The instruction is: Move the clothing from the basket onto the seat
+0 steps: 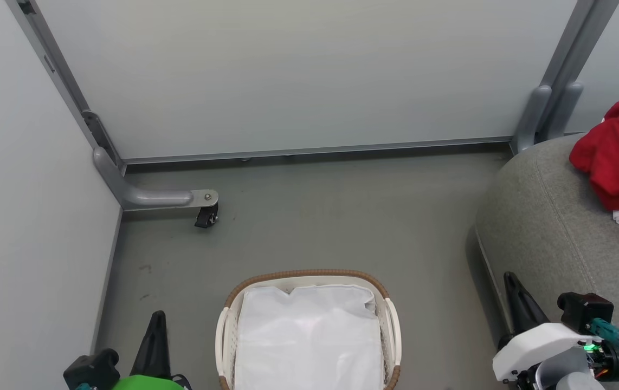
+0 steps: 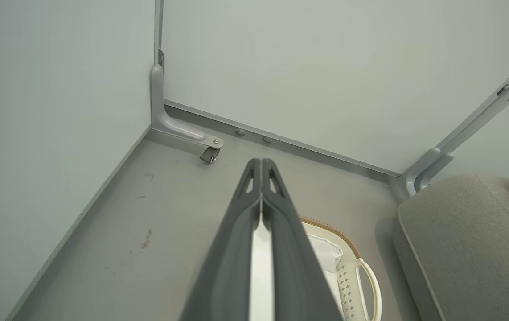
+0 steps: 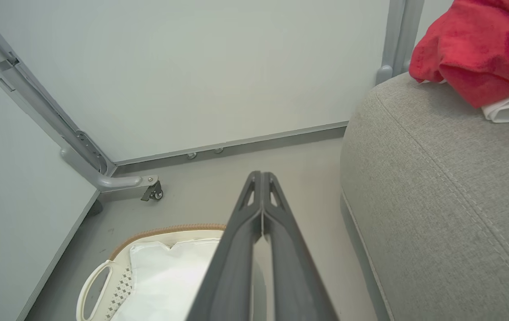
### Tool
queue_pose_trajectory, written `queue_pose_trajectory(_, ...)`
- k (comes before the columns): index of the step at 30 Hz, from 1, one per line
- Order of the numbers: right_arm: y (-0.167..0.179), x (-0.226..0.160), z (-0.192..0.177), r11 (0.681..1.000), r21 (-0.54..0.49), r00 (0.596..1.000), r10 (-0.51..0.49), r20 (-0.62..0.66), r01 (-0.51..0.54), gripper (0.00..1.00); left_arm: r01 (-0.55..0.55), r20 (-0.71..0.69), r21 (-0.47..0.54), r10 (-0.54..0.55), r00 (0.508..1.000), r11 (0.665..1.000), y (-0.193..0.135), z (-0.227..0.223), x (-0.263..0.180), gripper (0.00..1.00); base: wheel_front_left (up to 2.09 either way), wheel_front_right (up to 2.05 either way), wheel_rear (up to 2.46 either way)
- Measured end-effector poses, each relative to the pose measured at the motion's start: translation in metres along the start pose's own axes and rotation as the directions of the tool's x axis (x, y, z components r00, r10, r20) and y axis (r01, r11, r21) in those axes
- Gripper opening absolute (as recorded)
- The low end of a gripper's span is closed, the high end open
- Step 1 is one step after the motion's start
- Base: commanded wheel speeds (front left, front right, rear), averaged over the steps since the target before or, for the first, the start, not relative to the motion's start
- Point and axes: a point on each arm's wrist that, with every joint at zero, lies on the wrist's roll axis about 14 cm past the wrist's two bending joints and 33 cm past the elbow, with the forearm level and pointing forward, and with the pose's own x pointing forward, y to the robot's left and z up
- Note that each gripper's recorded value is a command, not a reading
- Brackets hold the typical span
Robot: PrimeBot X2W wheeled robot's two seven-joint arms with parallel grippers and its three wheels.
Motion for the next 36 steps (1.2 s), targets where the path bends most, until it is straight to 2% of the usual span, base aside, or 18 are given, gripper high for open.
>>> queue_pose_trajectory(9,-0.005,0.0,0.006,0.987,0.16,0.999,-0.032,0.009,0.03,0.0,-0.036,-0.001,-0.144,0.036,0.999,0.989,0.007,0.005,0.003,0.0,0.0,0.0,0.0)
queue_pose_trajectory(19,-0.01,0.0,0.01,0.949,0.312,0.998,-0.057,0.01,0.052,0.0,-0.043,0.006,-0.28,0.047,0.999,0.959,0.009,0.013,0.009,0.0,0.0,0.0,0.0)
queue_pose_trajectory(36,-0.017,-0.001,0.017,0.845,0.531,0.997,-0.083,0.011,0.064,0.0,-0.045,0.012,-0.473,0.058,0.998,0.88,0.011,0.024,0.019,0.0,0.0,0.0,0.0)
